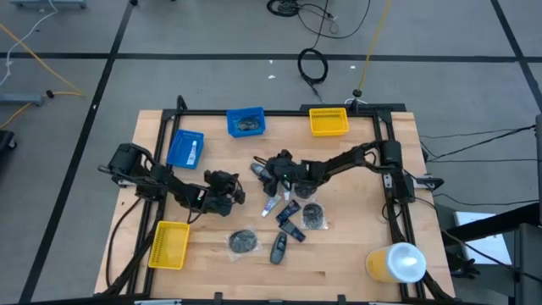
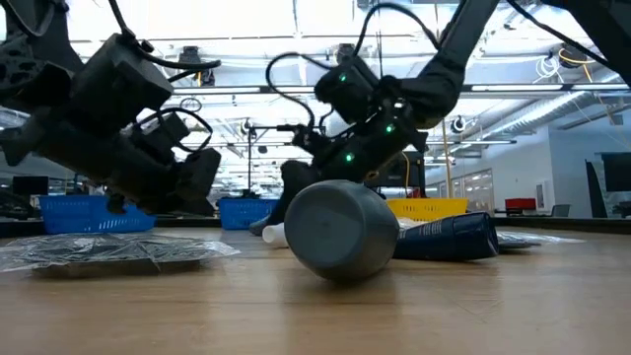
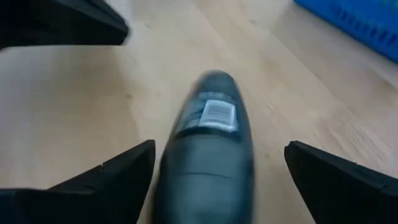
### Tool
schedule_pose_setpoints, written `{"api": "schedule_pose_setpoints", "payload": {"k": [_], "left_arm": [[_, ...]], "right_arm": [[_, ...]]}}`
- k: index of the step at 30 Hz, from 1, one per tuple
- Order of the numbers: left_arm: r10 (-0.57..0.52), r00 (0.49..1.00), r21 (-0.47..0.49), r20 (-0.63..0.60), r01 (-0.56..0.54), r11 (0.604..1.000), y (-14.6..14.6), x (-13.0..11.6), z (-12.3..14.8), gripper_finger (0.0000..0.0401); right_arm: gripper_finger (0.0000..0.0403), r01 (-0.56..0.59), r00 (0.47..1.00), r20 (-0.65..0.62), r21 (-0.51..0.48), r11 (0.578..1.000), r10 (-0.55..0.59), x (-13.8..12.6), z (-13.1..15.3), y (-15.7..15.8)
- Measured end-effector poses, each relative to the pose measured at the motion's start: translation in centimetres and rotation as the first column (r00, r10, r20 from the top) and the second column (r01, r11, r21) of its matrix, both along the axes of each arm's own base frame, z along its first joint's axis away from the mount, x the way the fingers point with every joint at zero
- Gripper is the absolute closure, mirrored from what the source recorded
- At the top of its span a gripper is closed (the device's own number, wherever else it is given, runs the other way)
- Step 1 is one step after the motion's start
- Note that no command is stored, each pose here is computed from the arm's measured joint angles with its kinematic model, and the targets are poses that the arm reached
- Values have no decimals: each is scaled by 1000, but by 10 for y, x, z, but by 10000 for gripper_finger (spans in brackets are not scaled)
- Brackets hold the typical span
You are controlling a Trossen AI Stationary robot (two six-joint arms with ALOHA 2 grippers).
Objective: Pick & Place Travel size toiletries
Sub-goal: Put the black deodorant into the top yellow bin
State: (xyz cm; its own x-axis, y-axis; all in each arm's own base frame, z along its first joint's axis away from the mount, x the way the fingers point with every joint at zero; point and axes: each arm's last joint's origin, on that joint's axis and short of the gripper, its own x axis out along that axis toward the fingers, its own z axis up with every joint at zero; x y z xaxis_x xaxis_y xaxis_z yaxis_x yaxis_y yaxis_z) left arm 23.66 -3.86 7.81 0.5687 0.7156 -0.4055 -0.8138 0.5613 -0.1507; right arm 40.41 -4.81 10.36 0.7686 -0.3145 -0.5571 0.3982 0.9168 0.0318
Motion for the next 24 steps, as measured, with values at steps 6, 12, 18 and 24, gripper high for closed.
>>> {"api": "schedule_pose_setpoints", "payload": {"k": [6, 12, 18, 24], "left_arm": [[-18, 1000, 20, -6, 18, 1000, 0, 1, 2, 386], [-25, 1000, 26, -8, 25, 999, -1, 2, 3, 392], [-37, 999, 20, -13, 37, 999, -1, 2, 2, 395], [-46, 999, 12, -14, 46, 999, -1, 2, 2, 385]], "right_arm": [[92, -5, 998, -61, -2, 1000, 5, -4, -5, -4], [163, -71, 997, -26, -7, 997, 71, -2, 2, -2], [201, -92, 994, -58, -71, 993, 88, -13, 39, -9], [186, 19, 975, -210, -234, 972, -70, -54, 99, -32]]}}
